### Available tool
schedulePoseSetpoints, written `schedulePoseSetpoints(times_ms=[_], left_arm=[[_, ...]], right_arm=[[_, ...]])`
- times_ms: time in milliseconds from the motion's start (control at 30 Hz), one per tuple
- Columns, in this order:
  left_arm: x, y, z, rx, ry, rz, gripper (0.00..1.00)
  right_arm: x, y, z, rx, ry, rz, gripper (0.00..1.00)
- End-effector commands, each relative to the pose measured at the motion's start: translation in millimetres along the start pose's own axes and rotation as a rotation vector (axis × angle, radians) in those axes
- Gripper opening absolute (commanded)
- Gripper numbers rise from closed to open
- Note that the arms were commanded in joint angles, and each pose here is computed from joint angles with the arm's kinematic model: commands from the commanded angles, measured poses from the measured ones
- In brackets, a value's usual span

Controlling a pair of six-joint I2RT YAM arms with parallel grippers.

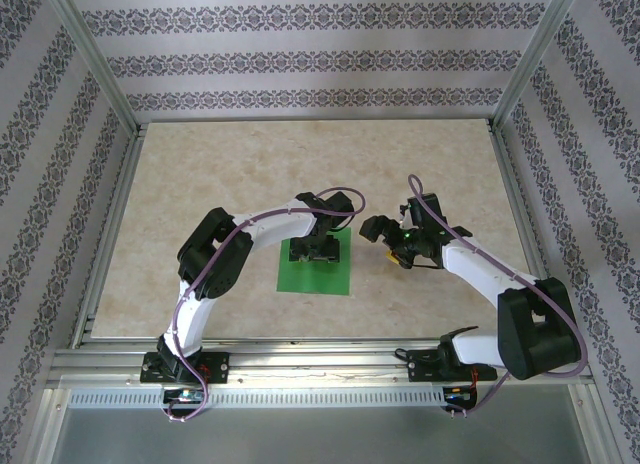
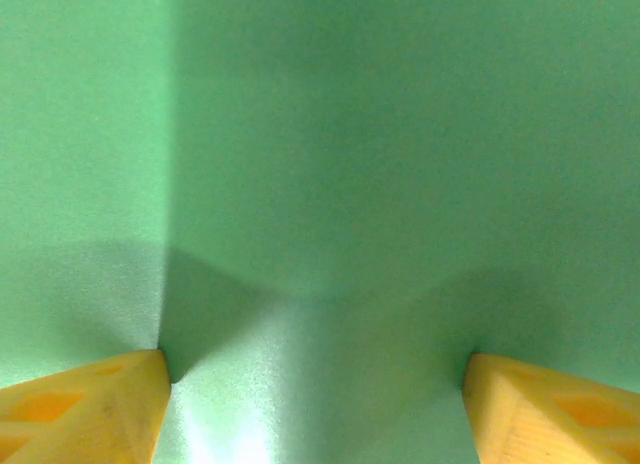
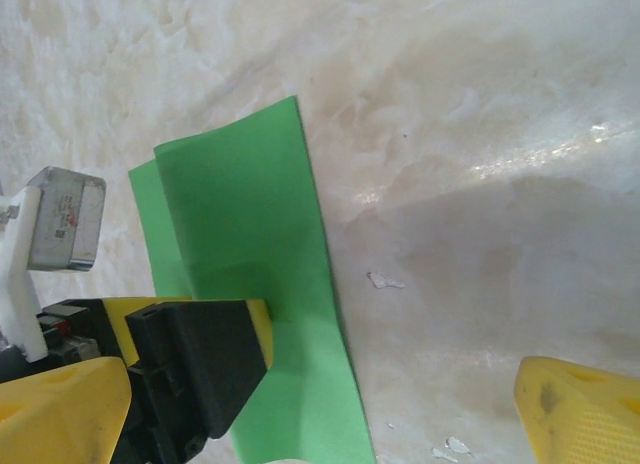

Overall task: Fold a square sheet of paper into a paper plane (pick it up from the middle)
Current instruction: First fold the square sheet of paper in half at the center of the table.

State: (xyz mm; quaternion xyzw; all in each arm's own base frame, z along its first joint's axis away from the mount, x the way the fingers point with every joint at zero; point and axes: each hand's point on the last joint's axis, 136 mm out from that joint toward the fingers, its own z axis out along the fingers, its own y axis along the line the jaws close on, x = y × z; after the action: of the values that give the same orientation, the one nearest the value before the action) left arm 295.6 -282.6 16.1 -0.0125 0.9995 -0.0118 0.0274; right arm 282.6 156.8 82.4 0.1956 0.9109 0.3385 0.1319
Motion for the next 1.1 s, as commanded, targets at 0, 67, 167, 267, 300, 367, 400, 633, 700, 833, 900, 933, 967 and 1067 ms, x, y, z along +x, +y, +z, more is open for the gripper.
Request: schedulePoseSetpoints(times_ms=[0, 67, 167, 267, 300, 367, 400, 633, 700, 833, 900, 933, 967, 1067], left_arm=[[1, 6, 14, -0.031, 0.0, 0.018, 0.72], [-3, 3, 8, -0.01, -0.025, 0.022, 0.69], [-10, -3, -2, 0.035, -0.076, 0.046, 0.61], [-16, -3, -13, 0.053, -0.129, 0.047, 0.57], [-18, -4, -17, 0.061, -0.144, 0.049, 0.56], [-20, -5, -23, 0.081, -0.17, 0.056, 0.53], [-22, -6, -26, 0.094, -0.185, 0.057, 0.5], [-28, -5, -45, 0.13, -0.251, 0.034, 0.4], [-30, -6, -53, 0.148, -0.274, 0.028, 0.39], [-35, -12, -72, 0.223, -0.325, 0.019, 0.38], [-39, -19, -86, 0.301, -0.363, 0.004, 0.38], [-40, -23, -91, 0.346, -0.375, -0.004, 0.38], [-42, -27, -99, 0.401, -0.394, -0.019, 0.38], [-48, -38, -119, 0.584, -0.438, -0.071, 0.39]], right_arm=[[-5, 1, -7, 0.028, -0.042, -0.027, 0.98], [-7, -1, -11, 0.041, -0.068, -0.03, 0.98], [-10, -3, -17, 0.05, -0.1, -0.034, 0.98], [-13, -1, -23, 0.047, -0.132, -0.045, 0.98], [-14, -1, -25, 0.048, -0.144, -0.047, 0.98], [-16, -1, -29, 0.046, -0.169, -0.052, 0.98], [-16, -1, -31, 0.044, -0.18, -0.055, 0.98], [-20, -5, -40, 0.046, -0.227, -0.039, 0.98], [-21, -5, -43, 0.042, -0.239, -0.037, 0.98], [-22, -3, -46, 0.032, -0.257, -0.039, 0.98], [-23, -3, -48, 0.026, -0.268, -0.038, 0.98], [-23, -3, -48, 0.022, -0.271, -0.039, 0.98], [-24, -2, -50, 0.017, -0.277, -0.04, 0.98], [-26, -2, -53, 0.008, -0.291, -0.042, 0.98]])
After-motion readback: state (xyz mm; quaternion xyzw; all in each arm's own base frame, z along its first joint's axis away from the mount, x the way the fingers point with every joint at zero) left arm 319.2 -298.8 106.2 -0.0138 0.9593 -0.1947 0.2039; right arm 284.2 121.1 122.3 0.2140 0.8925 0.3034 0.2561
